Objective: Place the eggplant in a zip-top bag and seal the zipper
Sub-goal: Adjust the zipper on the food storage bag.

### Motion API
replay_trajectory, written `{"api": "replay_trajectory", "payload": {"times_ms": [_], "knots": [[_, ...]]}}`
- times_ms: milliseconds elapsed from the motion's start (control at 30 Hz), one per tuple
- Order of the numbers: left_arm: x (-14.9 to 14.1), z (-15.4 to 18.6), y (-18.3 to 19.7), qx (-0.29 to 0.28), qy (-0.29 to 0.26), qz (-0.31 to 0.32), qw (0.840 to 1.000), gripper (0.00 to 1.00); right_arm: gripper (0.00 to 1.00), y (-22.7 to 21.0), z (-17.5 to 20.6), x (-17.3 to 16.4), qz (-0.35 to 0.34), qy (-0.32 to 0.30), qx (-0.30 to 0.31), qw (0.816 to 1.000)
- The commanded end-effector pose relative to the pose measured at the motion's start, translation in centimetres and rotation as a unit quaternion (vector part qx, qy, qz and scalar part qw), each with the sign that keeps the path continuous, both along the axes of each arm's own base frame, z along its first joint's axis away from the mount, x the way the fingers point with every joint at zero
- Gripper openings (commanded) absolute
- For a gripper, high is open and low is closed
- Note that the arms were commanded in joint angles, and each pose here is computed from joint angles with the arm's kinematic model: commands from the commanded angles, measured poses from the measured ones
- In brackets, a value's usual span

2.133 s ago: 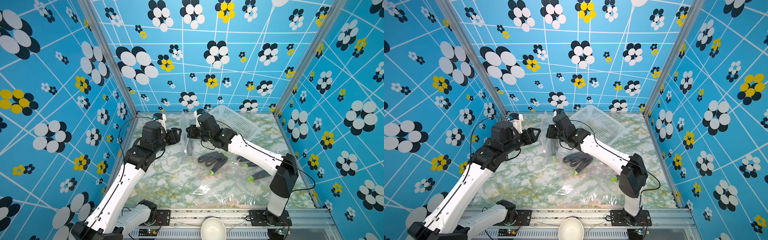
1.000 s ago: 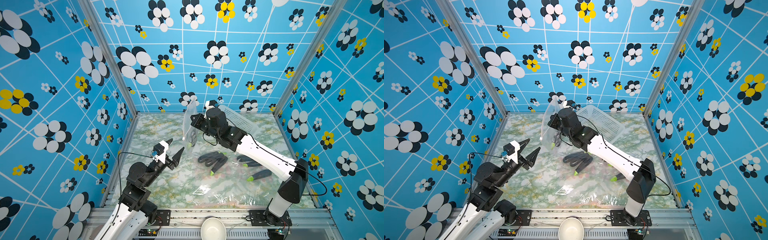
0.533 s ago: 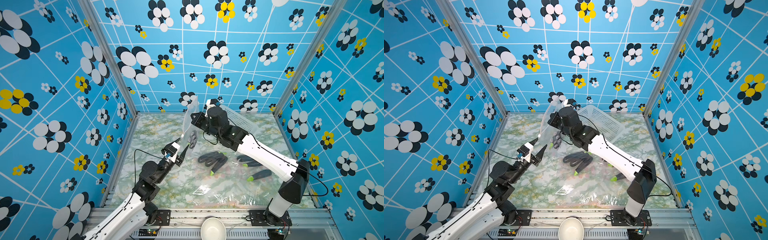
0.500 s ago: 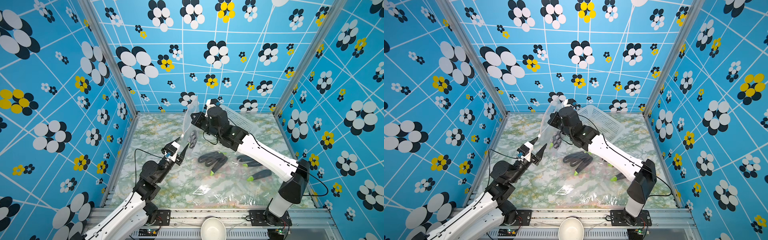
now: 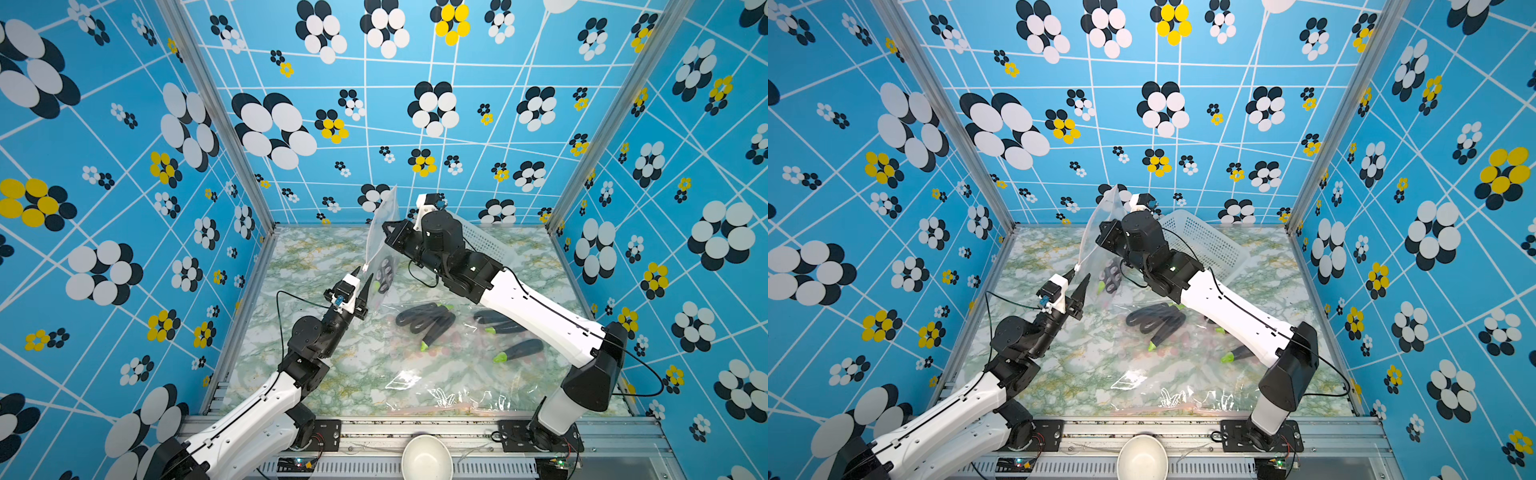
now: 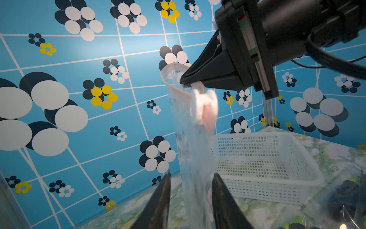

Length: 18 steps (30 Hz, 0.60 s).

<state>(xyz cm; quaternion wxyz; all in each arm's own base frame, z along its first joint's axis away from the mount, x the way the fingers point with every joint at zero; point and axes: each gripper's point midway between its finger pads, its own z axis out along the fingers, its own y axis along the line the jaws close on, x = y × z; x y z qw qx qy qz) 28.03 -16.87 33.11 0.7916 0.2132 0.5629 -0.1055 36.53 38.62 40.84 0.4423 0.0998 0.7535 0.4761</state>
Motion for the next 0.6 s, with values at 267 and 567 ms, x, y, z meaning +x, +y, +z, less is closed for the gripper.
{"api": "replay_trajectory", "payload": {"times_ms": [267,567], "knots": [[-0.4,3.6,0.4,-0.038,-0.059,-0.002,0.998,0.31,0.0,-0.5,2.6,-1.3,0.009,-0.018,0.033,0.999],[-1.8,4.4,0.1,-0.003,-0.029,-0.043,0.999,0.0,0.08,-1.6,1.7,-1.9,0.006,-0.028,0.005,1.0]]}}
